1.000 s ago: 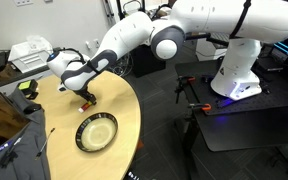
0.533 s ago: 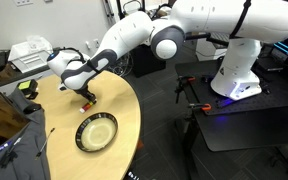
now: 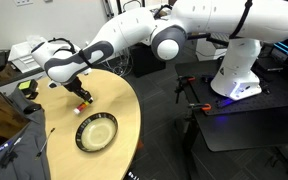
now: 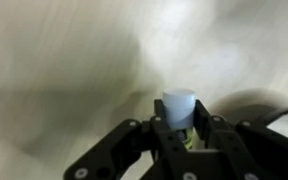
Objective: Put the glue stick in the bowl
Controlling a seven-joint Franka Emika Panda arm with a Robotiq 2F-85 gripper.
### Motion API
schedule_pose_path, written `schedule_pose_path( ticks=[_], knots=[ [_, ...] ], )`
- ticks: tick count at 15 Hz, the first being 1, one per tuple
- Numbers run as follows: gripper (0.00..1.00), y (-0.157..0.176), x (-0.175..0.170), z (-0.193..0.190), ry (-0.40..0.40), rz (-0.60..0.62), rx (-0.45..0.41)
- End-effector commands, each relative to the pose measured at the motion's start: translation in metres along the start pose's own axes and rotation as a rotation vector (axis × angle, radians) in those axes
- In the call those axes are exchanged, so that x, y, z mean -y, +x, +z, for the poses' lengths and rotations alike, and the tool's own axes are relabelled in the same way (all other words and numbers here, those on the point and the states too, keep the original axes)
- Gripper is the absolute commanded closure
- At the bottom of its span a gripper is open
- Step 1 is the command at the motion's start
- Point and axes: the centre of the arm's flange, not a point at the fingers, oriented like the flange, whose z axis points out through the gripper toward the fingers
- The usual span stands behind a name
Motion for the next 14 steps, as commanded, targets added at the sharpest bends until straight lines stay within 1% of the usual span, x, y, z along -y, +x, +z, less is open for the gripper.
schedule_pose_path(
  ticks=[1,3,7,11,14],
  knots=[
    [0.92,-0.009,0.039,-0.020,0.034,-0.014,-0.025],
    [0.92,-0.001,0.055,-0.025,0.037,-0.021,-0.043],
    [0.92,0.025,0.086,-0.017,0.064,-0.053,-0.057],
    [0.92,0.048,0.118,-0.014,0.069,-0.088,-0.030],
    [0.92,0.056,0.134,-0.013,0.067,-0.095,-0.003]
  ],
)
